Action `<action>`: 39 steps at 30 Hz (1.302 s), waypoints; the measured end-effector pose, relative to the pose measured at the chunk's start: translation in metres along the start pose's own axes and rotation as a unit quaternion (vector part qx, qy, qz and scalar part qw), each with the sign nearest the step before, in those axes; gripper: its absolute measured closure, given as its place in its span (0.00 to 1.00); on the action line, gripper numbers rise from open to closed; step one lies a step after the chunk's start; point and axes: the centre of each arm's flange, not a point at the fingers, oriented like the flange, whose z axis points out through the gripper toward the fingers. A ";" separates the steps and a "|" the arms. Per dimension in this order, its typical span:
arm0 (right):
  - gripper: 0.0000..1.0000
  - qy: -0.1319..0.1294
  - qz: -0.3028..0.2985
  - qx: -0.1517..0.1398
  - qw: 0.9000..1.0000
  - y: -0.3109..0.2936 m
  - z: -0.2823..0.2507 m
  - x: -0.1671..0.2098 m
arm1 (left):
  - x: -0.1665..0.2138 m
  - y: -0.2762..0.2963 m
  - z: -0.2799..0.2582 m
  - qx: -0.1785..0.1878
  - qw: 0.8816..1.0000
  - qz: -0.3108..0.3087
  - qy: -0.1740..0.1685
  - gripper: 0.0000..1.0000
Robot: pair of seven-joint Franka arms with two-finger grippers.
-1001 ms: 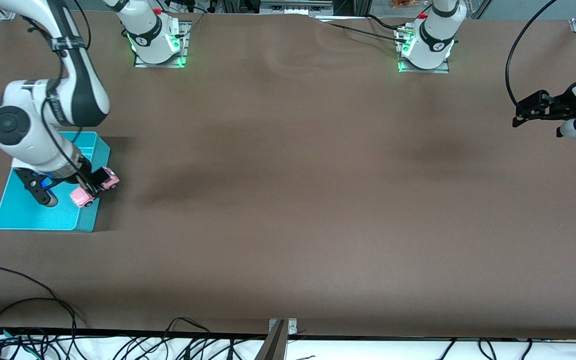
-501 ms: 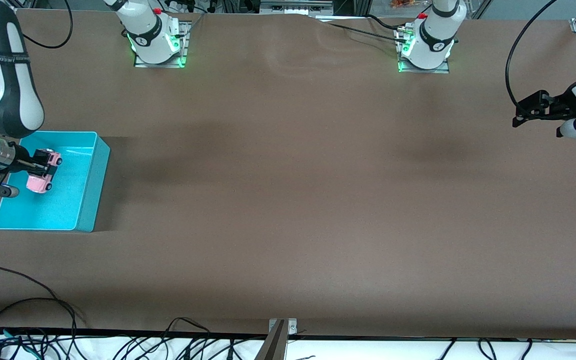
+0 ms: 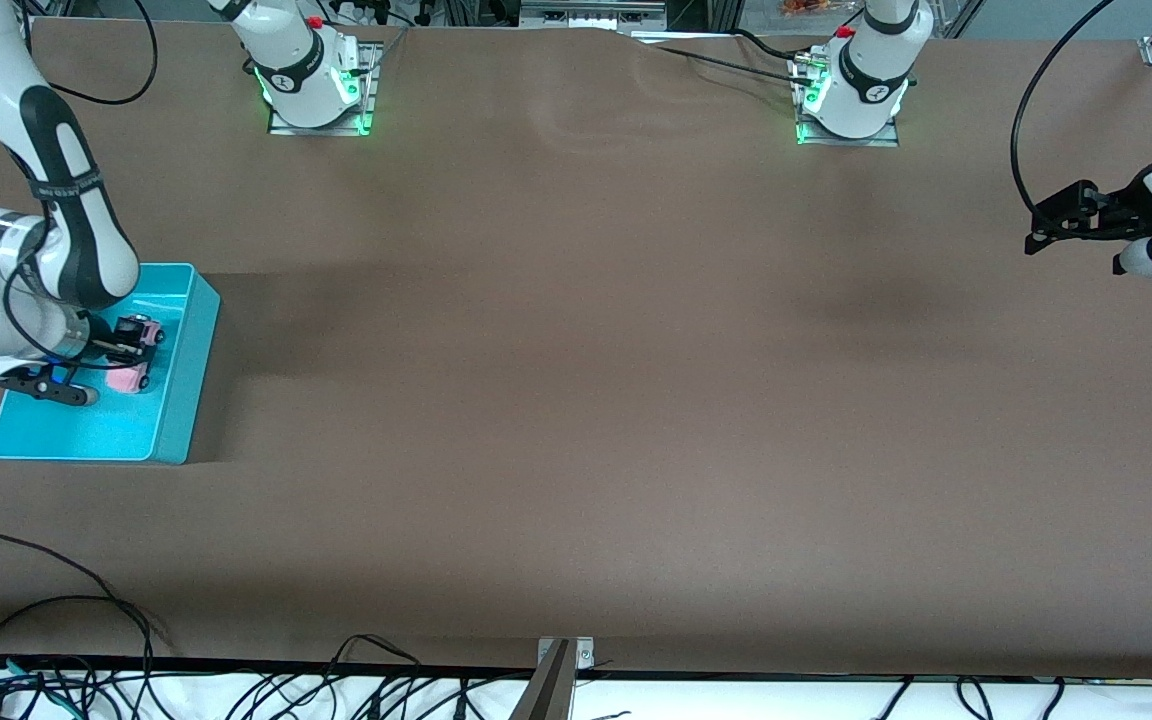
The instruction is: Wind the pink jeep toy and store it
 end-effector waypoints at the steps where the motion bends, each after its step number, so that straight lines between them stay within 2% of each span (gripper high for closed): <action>1: 0.48 0.001 0.000 0.000 1.000 0.000 0.003 0.001 | 0.000 0.000 0.000 0.000 1.000 0.000 0.000 0.00; 9: 0.46 0.008 0.025 0.001 1.000 0.001 0.002 0.003 | 0.000 0.000 0.000 0.000 1.000 0.000 0.000 0.00; 14: 0.27 0.019 0.043 0.004 0.999 -0.001 -0.016 0.003 | 0.000 0.000 0.000 0.000 1.000 0.000 0.000 0.00; 15: 0.18 0.021 0.043 0.004 0.999 -0.002 -0.024 0.003 | 0.000 0.000 0.000 0.000 1.000 0.000 0.000 0.00; 17: 0.09 0.023 0.043 0.005 0.999 -0.004 -0.042 0.001 | 0.000 0.000 0.000 0.000 1.000 0.000 0.000 0.00; 20: 0.00 0.033 0.039 0.008 0.999 -0.009 -0.076 -0.004 | 0.000 0.000 0.000 0.000 1.000 0.000 0.000 0.00; 31: 0.00 0.051 0.020 0.014 0.998 -0.031 -0.230 -0.042 | 0.000 0.000 0.000 0.000 1.000 0.000 0.000 0.00; 39: 0.00 0.062 -0.008 0.084 0.994 -0.082 -0.351 -0.070 | 0.000 0.000 0.000 0.000 1.000 0.000 0.000 0.00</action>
